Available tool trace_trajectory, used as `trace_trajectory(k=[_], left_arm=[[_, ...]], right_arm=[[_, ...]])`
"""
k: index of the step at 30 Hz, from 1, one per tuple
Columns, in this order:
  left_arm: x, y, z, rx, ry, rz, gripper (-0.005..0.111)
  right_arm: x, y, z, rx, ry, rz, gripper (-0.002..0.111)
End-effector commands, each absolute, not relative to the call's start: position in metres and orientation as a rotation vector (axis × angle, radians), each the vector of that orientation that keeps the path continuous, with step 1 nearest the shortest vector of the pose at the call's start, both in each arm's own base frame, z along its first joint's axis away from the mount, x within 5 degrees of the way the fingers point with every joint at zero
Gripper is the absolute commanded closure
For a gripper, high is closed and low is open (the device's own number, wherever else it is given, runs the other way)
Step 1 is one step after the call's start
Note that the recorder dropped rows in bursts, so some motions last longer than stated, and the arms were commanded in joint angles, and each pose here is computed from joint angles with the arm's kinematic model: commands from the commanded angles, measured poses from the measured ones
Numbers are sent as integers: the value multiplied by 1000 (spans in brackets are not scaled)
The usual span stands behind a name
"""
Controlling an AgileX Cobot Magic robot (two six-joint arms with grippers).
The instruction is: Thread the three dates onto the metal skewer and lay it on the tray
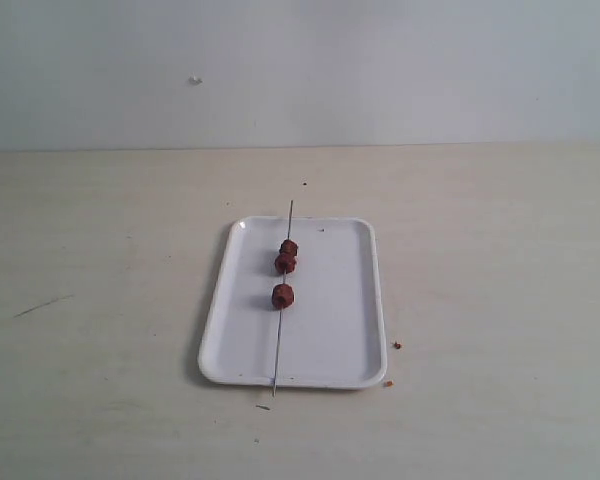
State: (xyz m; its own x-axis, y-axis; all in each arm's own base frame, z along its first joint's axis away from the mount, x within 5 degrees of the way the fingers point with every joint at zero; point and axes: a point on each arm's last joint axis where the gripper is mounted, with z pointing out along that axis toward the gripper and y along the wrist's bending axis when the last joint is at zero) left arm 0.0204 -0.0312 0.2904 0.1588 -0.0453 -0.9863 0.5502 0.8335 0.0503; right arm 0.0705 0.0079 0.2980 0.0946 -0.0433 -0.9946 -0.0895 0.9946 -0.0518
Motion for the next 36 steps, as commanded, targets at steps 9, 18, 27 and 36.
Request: trace_trajectory(k=[9,18,27,36], left_arm=[[20,-31,289,451,1354,-444,107],[20,-31,289,451,1354,-444,107],[20,-31,289,451,1354,-444,107],[20,-31,289,451,1354,-444,107]], right_arm=[[69,-8,251,56,1545,-121,108],[67,-11,192,216,1753,-46,108],[66,-11,189,237,1783,-33,108],[66,-11,189,237,1783,-33,108]])
